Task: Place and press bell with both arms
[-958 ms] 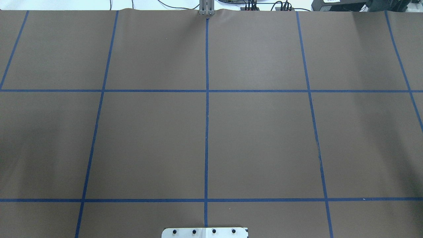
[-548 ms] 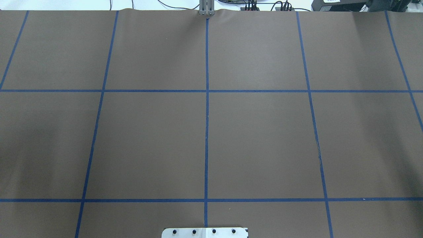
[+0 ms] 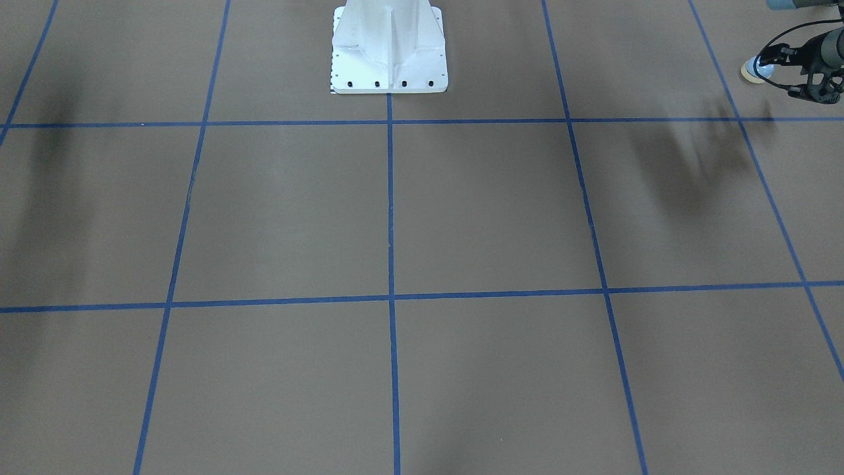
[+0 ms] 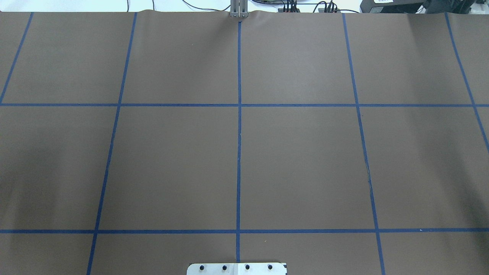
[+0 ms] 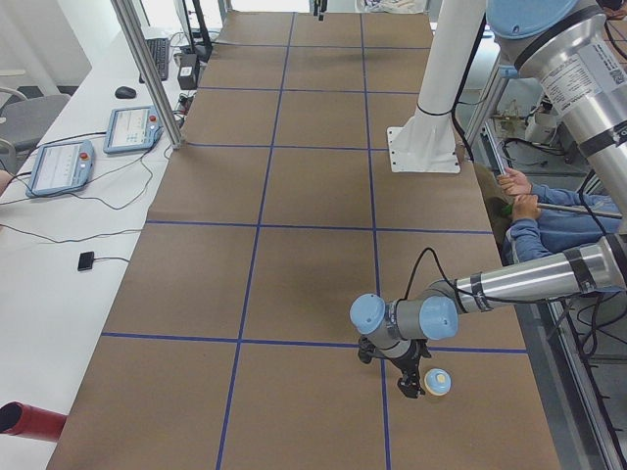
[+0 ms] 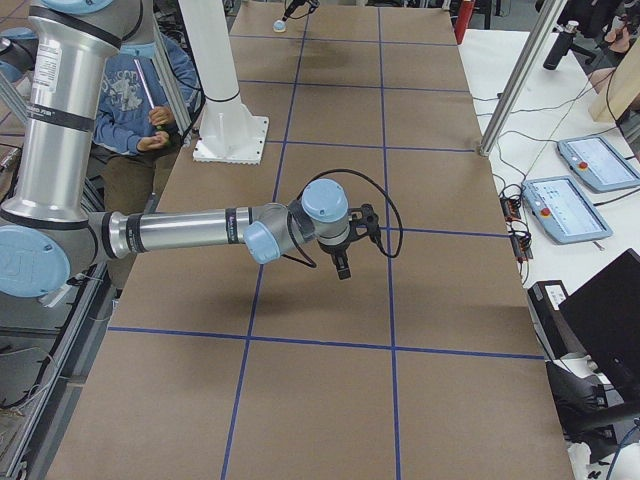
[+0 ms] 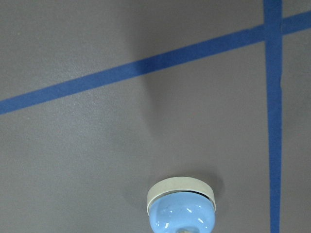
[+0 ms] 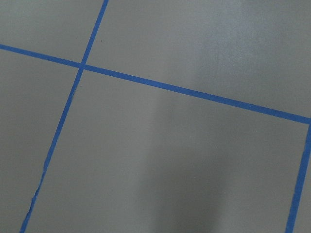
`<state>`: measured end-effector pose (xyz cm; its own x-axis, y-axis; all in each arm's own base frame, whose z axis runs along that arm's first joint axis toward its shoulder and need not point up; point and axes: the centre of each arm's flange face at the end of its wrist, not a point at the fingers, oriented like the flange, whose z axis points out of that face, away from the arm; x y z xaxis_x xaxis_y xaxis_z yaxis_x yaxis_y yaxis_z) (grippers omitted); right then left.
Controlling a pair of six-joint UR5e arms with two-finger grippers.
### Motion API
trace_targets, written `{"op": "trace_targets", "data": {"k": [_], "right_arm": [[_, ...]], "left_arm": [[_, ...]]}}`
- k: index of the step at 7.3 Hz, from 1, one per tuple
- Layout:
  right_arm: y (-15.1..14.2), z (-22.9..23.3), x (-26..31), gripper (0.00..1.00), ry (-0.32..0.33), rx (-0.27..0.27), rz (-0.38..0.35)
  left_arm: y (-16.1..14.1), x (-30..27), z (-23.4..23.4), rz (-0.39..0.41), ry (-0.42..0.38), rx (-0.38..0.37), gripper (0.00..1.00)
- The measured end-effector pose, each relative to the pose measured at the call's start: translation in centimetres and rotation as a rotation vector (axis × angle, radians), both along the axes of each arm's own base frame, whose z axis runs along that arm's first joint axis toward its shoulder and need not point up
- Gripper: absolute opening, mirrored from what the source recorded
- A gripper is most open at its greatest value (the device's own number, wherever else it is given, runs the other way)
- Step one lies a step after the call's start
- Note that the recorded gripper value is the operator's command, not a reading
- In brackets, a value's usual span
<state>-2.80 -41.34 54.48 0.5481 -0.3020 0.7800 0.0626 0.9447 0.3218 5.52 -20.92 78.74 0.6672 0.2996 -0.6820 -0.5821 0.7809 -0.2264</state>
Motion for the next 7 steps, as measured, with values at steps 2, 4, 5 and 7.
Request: {"op": "trace_targets", "data": {"k": [2,4,5,7], "right_arm": [[0.0,0.0,0.0,1.00,0.000,0.000,-0.001],[0.0,0.0,-0.1,1.00,0.000,-0.001,-0.002],[0.0,0.0,-0.1,1.00,0.000,-0.001,-0.002],[0.0,0.1,-0.1,1.00,0.000,-0.002,-0.002]], "left_arm": [[0.0,0.9,0.1,0.012,-0.002,-0.015,1.00],[-0.5,2.4,0.6,0.023,-0.004,-0.032,1.00],[-0.7,3.0,1.5,0.031,-0.004,-0.031,1.00],[-0.7,3.5,2.7,0.035,-0.003,-0.039,1.00]]}}
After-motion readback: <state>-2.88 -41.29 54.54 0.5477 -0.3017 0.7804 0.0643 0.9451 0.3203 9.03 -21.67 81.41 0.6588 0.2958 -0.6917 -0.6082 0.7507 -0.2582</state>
